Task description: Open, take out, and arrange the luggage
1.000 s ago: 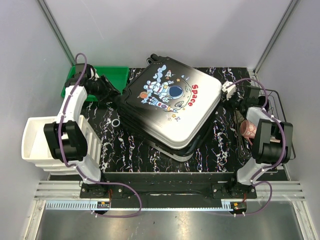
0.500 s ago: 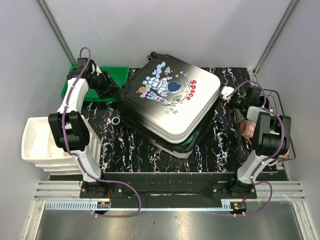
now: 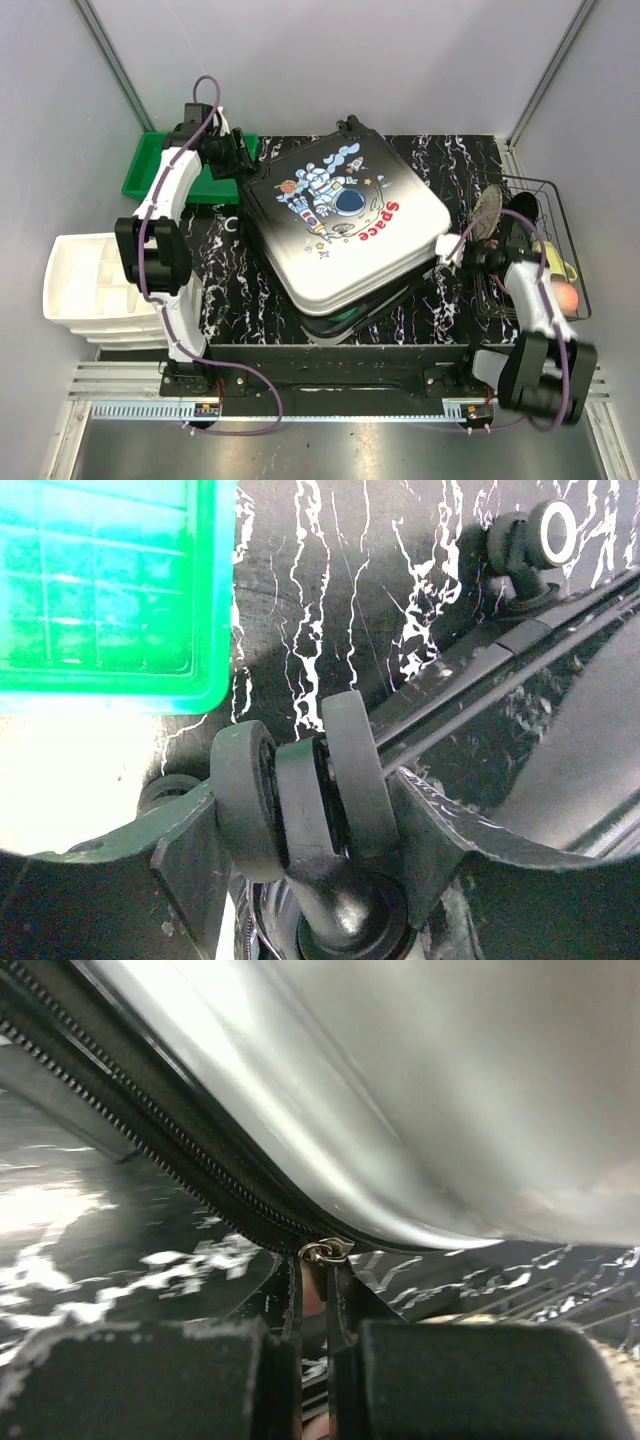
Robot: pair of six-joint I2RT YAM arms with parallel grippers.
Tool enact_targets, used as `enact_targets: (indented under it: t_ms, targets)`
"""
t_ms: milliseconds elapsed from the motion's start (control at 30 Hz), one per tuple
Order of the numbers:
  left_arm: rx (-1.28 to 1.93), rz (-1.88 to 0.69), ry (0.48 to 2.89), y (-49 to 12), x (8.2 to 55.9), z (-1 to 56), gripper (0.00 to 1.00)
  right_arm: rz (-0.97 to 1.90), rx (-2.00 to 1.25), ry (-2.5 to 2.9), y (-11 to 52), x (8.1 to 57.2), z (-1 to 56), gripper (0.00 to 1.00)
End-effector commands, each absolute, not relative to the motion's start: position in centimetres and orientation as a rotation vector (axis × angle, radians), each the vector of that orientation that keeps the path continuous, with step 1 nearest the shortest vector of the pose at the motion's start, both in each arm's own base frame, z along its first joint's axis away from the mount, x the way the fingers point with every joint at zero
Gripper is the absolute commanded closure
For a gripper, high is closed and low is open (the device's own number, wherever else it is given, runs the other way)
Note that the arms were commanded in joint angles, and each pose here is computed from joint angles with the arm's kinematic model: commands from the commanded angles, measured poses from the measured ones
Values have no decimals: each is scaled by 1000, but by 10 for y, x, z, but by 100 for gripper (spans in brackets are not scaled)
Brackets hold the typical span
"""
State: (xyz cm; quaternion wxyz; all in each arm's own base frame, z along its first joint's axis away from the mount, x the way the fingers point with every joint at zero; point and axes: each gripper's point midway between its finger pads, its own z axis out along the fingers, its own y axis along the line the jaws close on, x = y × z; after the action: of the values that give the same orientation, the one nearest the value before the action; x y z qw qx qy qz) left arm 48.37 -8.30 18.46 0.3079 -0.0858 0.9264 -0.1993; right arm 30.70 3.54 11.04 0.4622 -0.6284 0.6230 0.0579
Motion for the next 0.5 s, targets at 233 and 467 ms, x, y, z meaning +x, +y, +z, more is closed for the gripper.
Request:
enact_targets:
  t_ms: [233, 467]
  targets:
    - [137, -686, 2190, -110, 502, 309, 7, 504, -1400, 1416, 114, 183, 147, 100]
    - [-141, -534, 2256, -45, 399, 274, 14, 481, -1351, 1469, 112, 178, 147, 100]
